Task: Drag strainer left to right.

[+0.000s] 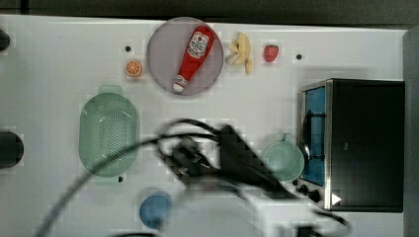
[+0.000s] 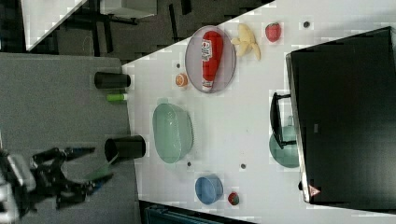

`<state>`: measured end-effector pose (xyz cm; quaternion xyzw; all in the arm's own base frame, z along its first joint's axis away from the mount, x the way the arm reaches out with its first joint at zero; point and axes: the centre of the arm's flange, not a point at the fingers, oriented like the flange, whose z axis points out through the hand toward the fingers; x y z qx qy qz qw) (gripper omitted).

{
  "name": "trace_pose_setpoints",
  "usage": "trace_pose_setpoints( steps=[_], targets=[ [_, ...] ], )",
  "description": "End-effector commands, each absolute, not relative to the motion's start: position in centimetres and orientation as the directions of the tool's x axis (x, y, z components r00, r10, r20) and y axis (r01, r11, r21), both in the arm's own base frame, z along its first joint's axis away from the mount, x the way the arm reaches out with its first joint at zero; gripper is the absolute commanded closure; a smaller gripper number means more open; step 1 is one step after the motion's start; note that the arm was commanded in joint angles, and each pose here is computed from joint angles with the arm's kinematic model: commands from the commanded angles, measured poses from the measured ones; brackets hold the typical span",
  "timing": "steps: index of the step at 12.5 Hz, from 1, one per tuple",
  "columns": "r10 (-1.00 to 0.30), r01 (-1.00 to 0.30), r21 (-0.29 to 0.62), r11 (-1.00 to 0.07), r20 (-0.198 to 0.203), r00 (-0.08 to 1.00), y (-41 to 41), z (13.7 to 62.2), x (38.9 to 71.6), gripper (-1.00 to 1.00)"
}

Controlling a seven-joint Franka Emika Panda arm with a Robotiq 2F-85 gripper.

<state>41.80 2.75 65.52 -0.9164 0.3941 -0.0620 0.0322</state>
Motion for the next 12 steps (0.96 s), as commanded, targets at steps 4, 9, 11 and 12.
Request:
trace_pose_setpoints(
  steps=[4, 9, 11, 12],
  targets=[
    [-0.726, -0.726, 0.03, -0.687, 0.02, 0.688, 21.4, 51.2, 45.5, -1.0],
    [-0.9, -0.9, 0.033, -0.434, -0.062, 0.432, 30.8, 40.2, 46.7, -1.0],
    [-0.957, -0.956, 0.066, -0.284, -0.08, 0.279, 32.6, 35.7, 46.9, -1.0],
    [-0.977, -0.975, 0.082, -0.207, -0.072, 0.202, 33.1, 33.6, 47.0, -1.0]
  ],
)
